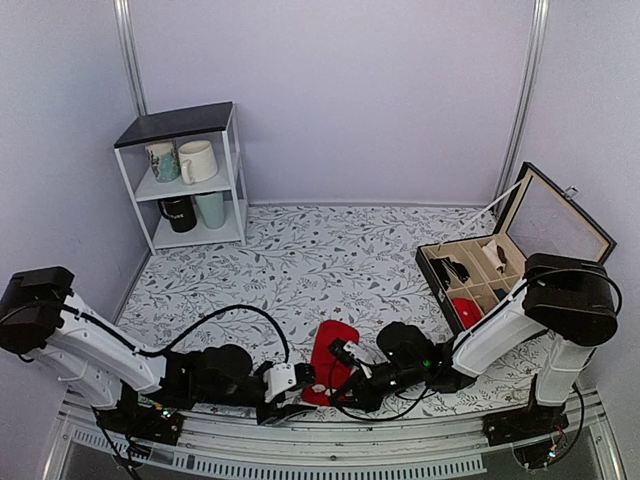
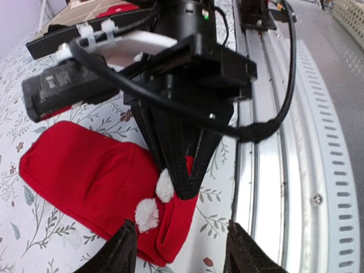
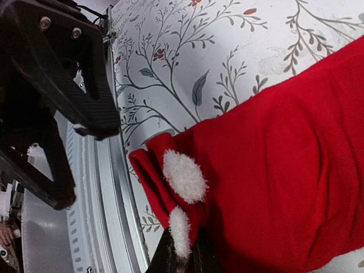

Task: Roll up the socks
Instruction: Roll a pair of socks at the center of the board.

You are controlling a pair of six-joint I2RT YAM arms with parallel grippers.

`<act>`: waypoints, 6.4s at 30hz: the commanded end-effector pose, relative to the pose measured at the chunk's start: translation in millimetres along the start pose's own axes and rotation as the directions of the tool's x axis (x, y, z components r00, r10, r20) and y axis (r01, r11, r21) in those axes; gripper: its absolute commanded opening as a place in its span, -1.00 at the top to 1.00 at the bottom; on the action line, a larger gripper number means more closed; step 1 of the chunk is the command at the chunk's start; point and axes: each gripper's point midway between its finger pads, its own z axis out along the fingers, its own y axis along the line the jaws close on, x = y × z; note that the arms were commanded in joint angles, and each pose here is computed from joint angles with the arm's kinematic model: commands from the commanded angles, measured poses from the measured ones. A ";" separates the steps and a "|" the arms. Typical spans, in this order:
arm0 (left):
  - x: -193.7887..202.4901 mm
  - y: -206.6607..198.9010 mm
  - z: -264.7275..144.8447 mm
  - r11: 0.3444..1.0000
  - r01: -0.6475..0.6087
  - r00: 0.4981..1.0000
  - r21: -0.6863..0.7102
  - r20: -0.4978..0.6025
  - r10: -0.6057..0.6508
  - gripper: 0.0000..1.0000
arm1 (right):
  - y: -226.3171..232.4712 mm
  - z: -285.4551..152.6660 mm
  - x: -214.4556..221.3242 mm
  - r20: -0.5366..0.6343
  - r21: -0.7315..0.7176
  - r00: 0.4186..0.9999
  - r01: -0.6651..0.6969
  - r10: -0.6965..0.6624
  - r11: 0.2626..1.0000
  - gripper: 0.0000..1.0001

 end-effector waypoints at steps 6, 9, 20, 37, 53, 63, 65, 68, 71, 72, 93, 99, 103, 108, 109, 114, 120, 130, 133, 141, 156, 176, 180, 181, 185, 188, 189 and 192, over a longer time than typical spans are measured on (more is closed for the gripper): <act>20.0 19.1 18.5 0.985 -0.104 0.994 -0.138 -0.061 0.096 -0.09 | -36.9 -7.1 91.5 -0.299 0.156 0.929 -0.180 0.220 0.971 0.90; 21.8 22.6 23.5 0.981 -0.115 0.992 -0.158 -0.077 0.104 -0.09 | -36.2 -7.1 91.4 -0.300 0.151 0.929 -0.178 0.216 0.972 0.90; 21.1 9.9 27.4 0.992 -0.095 0.995 -0.089 -0.052 0.091 0.04 | -37.0 -6.1 96.0 -0.316 0.147 0.924 -0.177 0.216 0.973 0.90; 39.9 -3.4 33.5 0.999 -0.032 0.994 -0.014 -0.109 0.030 0.67 | -37.6 -6.3 99.0 -0.324 0.148 0.921 -0.178 0.217 0.973 0.90; 80.5 -18.4 34.3 0.960 0.250 0.936 0.124 -0.283 -0.207 1.00 | -24.1 -40.7 21.1 -0.016 0.180 1.000 0.023 -0.020 0.983 0.31; 105.4 -17.3 25.4 0.912 0.392 0.881 0.118 -0.336 -0.335 1.00 | 6.6 -76.7 -6.1 0.115 0.369 0.838 0.462 -0.533 0.807 0.04; 108.7 -17.1 25.3 0.908 0.403 0.873 0.114 -0.345 -0.344 1.00 | 8.7 -66.5 -3.1 0.071 0.383 0.813 0.513 -0.578 0.768 0.04; 110.8 -17.8 26.9 0.902 0.414 0.867 0.119 -0.354 -0.351 1.00 | 12.8 -51.4 -1.7 0.028 0.401 0.780 0.564 -0.625 0.722 0.03; 112.8 -19.1 28.2 0.899 0.420 0.863 0.126 -0.363 -0.352 1.00 | 15.2 -39.9 -6.5 0.006 0.430 0.743 0.602 -0.669 0.673 0.03; 112.8 -19.7 28.4 0.898 0.420 0.863 0.129 -0.363 -0.352 1.00 | 18.0 -38.4 -11.7 0.020 0.441 0.732 0.605 -0.681 0.663 0.03; 116.1 -24.2 28.9 0.890 0.431 0.857 0.149 -0.378 -0.351 1.00 | 6.9 -6.2 2.2 -0.049 0.420 0.741 0.624 -0.670 0.659 0.36; 112.5 -21.6 29.0 0.896 0.421 0.864 0.142 -0.365 -0.348 0.91 | -0.1 -4.2 13.1 -0.070 0.410 0.787 0.583 -0.613 0.702 0.78; 93.8 -9.8 26.4 0.927 0.360 0.899 0.104 -0.304 -0.315 0.31 | -7.7 -8.5 22.0 -0.072 0.381 0.856 0.498 -0.512 0.779 0.82; 45.1 2.7 13.4 0.985 0.171 0.975 0.025 -0.148 -0.165 0.16 | -16.7 -8.3 35.8 -0.096 0.270 0.944 0.330 -0.315 0.904 0.82; 37.4 2.4 10.9 0.992 0.128 0.984 0.013 -0.127 -0.125 0.16 | -19.4 -6.7 38.6 -0.120 0.250 0.955 0.294 -0.272 0.922 0.81; 18.3 -4.7 8.7 1.000 -0.020 0.996 -0.022 -0.091 0.018 0.16 | -29.5 -3.8 56.7 -0.231 0.203 0.972 0.089 -0.041 0.975 0.82; 18.0 -2.9 15.2 0.991 -0.111 0.991 -0.075 -0.089 0.104 0.09 | -25.1 -7.7 75.3 -0.324 0.155 0.940 -0.060 0.108 0.986 0.81; -7.1 17.0 11.2 0.952 -0.196 0.978 -0.237 0.017 0.206 -0.07 | -20.1 -8.6 96.0 -0.398 0.116 0.902 -0.133 0.168 0.984 0.80; -6.7 13.7 12.8 0.952 -0.215 0.974 -0.218 0.017 0.224 -0.08 | -20.5 -7.6 97.2 -0.406 0.109 0.895 -0.151 0.182 0.983 0.80; 16.0 1.0 25.0 0.972 -0.187 0.982 -0.139 -0.033 0.185 0.00 | -27.4 -7.8 99.0 -0.409 0.121 0.891 -0.164 0.200 0.979 0.80; 38.9 -7.8 33.5 0.987 -0.137 0.988 -0.082 -0.086 0.130 0.55 | -33.2 -8.8 105.6 -0.420 0.133 0.881 -0.180 0.220 0.975 0.81; 83.5 -6.2 26.1 0.981 0.185 0.940 -0.065 -0.278 -0.196 1.00 | -4.0 -26.3 22.3 -0.090 0.033 0.995 0.042 -0.039 0.999 0.40; 100.0 -7.6 26.6 0.965 0.257 0.909 -0.053 -0.327 -0.260 1.00 | 14.0 -50.7 -12.0 0.116 0.056 0.963 0.238 -0.243 0.970 0.30; 102.7 -8.6 26.9 0.963 0.267 0.904 -0.047 -0.335 -0.267 1.00 | 18.9 -55.4 -16.9 0.152 0.088 0.934 0.312 -0.323 0.946 0.25; 108.9 -11.5 27.9 0.956 0.291 0.891 -0.026 -0.357 -0.281 1.00 | 27.8 -58.9 -19.5 0.167 0.206 0.830 0.499 -0.533 0.842 0.21; 112.6 -12.0 28.3 0.954 0.300 0.885 -0.021 -0.368 -0.286 1.00 | 35.1 -51.9 -15.7 0.131 0.255 0.756 0.600 -0.642 0.758 0.20; 113.0 -11.8 28.4 0.953 0.303 0.884 -0.020 -0.368 -0.289 1.00 | 36.7 -48.3 -14.1 0.116 0.262 0.741 0.620 -0.662 0.740 0.20; 117.0 -12.3 27.0 0.950 0.311 0.878 -0.015 -0.378 -0.293 1.00 | 33.4 -37.1 -7.0 0.061 0.278 0.711 0.662 -0.701 0.696 0.20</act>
